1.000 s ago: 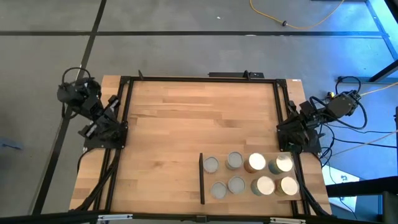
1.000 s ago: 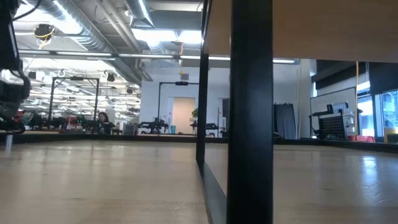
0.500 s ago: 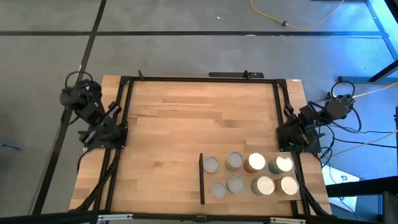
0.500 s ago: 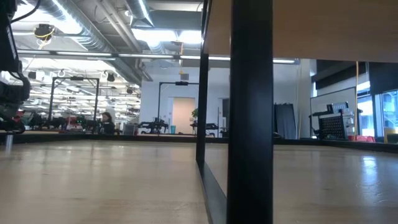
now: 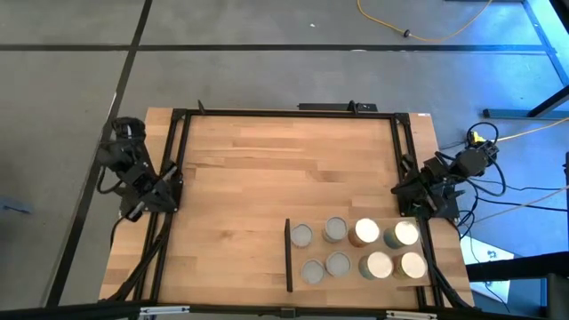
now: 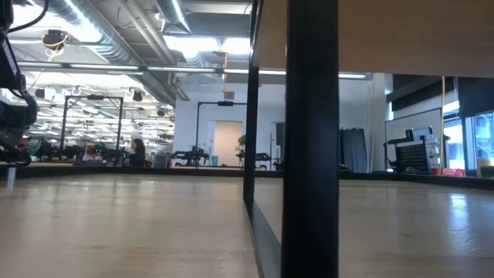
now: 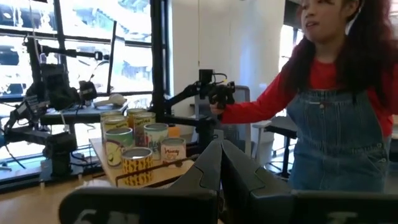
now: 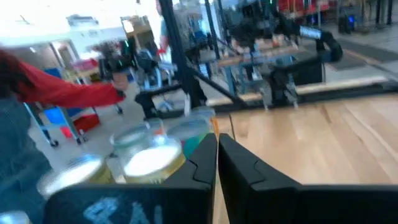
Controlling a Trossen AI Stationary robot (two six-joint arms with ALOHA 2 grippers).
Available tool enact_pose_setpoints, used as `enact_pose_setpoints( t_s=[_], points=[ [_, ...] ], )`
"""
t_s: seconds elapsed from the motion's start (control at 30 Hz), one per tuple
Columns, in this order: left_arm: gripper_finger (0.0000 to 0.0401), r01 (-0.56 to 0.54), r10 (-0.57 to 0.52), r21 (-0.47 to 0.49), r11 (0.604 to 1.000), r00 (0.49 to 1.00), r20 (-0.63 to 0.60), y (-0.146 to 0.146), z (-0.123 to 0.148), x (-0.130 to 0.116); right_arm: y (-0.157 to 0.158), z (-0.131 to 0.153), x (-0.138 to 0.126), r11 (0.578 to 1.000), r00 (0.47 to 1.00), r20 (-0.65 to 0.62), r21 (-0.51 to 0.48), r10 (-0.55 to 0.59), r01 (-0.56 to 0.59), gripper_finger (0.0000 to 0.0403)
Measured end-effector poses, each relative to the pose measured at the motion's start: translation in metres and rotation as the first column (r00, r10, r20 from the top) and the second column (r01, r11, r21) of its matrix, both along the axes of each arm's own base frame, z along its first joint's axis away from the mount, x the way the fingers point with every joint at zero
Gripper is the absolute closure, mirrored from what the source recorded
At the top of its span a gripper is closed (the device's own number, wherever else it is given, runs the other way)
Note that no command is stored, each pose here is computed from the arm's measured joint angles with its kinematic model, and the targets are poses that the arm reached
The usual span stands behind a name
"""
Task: Pick and place cans onto a shelf
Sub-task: Return to Home Position
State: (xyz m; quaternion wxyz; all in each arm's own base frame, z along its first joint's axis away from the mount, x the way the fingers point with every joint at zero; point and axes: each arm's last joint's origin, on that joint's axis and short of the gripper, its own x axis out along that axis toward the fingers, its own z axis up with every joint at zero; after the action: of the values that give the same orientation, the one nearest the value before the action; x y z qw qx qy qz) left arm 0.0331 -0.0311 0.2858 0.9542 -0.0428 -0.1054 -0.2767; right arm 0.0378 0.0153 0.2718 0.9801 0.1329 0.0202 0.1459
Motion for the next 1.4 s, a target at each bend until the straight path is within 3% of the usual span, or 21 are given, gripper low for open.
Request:
enact_pose_setpoints(
  t_s=[0.2, 0.4, 0.67, 0.97, 1.4],
  points=[
    [0.0401, -0.001, 0.001, -0.006, 1.000, 1.000, -0.001, -0.011, -0.017, 0.006, 0.005, 0.003, 0.004, 0.998, 0.997, 0.053, 0.012, 0.062, -0.063, 0.0383],
    [0.0401, -0.001, 0.001, -0.025, 1.000, 1.000, 0.009, -0.022, -0.037, 0.013, 0.018, -0.023, 0.020, 0.992, 0.990, 0.078, -0.063, 0.118, -0.113, 0.0383],
    [0.0401, 0.000, 0.000, 0.001, 1.000, 1.000, -0.007, -0.033, -0.065, 0.019, 0.029, -0.063, 0.035, 0.984, 0.986, 0.038, -0.083, 0.160, -0.156, 0.0383],
    [0.0401, -0.005, 0.005, 0.022, 1.000, 1.000, -0.001, -0.042, -0.098, 0.024, 0.032, -0.087, 0.039, 0.986, 0.987, -0.015, -0.053, 0.159, -0.160, 0.0383],
    [0.0401, 0.029, -0.025, 0.079, 0.996, 0.999, -0.045, -0.044, -0.105, 0.024, 0.032, -0.099, 0.040, 0.965, 0.983, -0.070, -0.191, 0.169, -0.179, 0.0383]
  ],
)
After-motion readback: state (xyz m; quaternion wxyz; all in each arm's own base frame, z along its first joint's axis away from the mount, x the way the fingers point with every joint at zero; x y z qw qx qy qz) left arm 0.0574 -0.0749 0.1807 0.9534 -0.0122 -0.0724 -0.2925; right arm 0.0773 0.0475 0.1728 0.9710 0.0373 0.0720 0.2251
